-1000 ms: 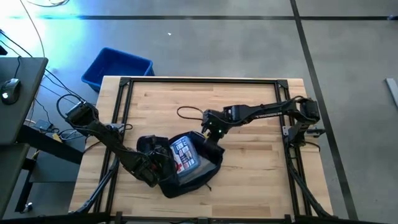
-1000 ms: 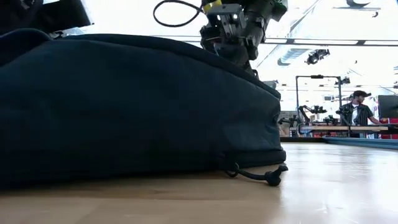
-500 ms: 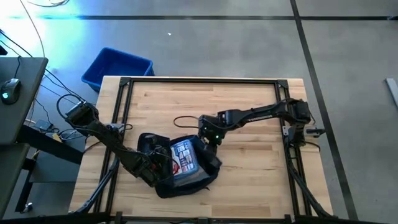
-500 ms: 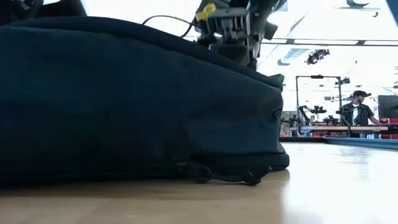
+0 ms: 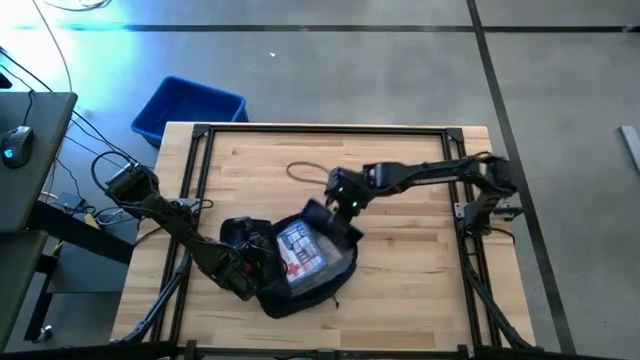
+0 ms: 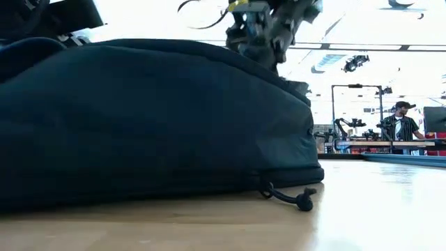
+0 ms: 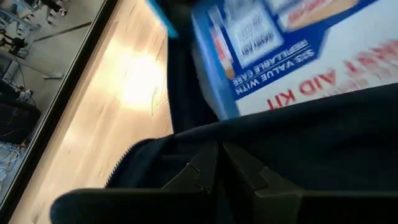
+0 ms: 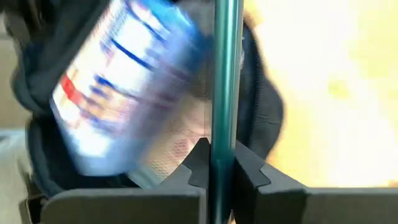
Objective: Unpack backpack
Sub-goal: Put the green tablet in the black backpack
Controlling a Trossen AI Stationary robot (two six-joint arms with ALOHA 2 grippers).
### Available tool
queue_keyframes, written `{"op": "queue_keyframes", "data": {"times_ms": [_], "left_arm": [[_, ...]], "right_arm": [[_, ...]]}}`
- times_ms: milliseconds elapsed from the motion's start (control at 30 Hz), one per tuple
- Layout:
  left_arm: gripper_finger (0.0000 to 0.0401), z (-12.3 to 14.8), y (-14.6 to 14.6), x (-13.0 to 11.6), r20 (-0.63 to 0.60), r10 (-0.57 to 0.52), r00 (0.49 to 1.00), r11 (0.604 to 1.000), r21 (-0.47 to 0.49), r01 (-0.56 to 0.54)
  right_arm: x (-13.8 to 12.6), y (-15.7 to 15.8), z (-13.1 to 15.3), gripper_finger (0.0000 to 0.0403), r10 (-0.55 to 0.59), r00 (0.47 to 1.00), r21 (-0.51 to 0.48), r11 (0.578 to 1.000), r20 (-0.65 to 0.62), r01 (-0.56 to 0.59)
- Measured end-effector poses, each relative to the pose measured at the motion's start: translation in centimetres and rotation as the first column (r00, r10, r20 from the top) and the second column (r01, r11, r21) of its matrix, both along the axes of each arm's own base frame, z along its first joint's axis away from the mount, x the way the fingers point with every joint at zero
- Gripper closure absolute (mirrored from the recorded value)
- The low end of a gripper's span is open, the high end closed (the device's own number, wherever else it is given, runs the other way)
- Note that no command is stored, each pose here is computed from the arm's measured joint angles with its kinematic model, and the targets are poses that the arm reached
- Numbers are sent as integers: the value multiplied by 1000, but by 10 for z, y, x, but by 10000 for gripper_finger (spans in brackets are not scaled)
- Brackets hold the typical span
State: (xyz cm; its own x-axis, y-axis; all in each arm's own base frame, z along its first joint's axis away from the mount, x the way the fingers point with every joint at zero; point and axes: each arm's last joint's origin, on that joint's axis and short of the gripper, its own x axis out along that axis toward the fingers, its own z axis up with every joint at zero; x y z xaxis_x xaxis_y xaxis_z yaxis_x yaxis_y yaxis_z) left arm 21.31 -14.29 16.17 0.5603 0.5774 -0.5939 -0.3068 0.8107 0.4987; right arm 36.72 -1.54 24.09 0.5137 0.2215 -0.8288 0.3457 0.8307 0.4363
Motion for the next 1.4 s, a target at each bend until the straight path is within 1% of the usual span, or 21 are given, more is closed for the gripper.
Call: {"op": "queue_keyframes", "data": {"times_ms": [100,167,233,300,433,533,600,700,800,933,1033,1100,1133,1200,1267,1333,1400], "left_arm": [[401,6,-3,3,18,-17,1000,1000,27,17],[401,12,-7,5,33,-42,999,997,71,40],[401,19,-11,7,43,-69,997,991,117,64],[401,29,-16,9,57,-87,995,984,162,77],[401,55,-27,8,83,-114,990,966,243,91],[401,72,-35,4,96,-137,986,960,260,108],[401,80,-41,1,116,-149,982,959,259,115],[401,84,-48,-4,142,-176,974,955,267,133],[401,84,-52,-7,159,-185,970,956,257,140],[401,84,-56,-11,177,-189,966,962,232,146],[401,83,-59,-14,157,-200,967,966,199,168],[401,82,-62,-16,81,-232,969,963,157,218],[401,82,-65,-17,28,-261,965,959,119,256],[401,84,-72,-20,-46,-311,949,950,8,312],[401,90,-79,-22,-78,-347,935,935,-113,337],[401,94,-88,-26,-92,-381,920,906,-236,352],[401,94,-95,-31,-107,-418,902,873,-321,367]], "right_arm": [[-13,-6,26,396,-59,996,-71,995,64,64],[-17,-7,38,397,-91,989,-80,992,114,100],[-15,-5,47,397,-113,976,-56,991,184,125],[-12,0,52,397,-121,965,-6,992,231,126],[6,20,40,397,-101,963,111,991,250,76],[19,40,29,397,-94,960,194,980,264,42],[28,52,20,397,-106,958,232,972,267,43],[38,68,4,397,-145,955,234,969,260,84],[44,79,-3,393,-186,942,253,960,278,115],[47,91,-17,389,-213,951,274,950,223,149],[48,98,-24,388,-209,957,281,948,203,148],[47,100,-26,387,-198,961,277,951,193,141],[47,101,-26,387,-188,963,266,955,195,132],[47,101,-27,384,-162,966,241,964,204,110],[46,100,-28,374,-146,969,221,970,200,101],[45,100,-31,355,-138,973,193,976,183,102],[43,98,-35,331,-140,977,144,983,159,117]]}}
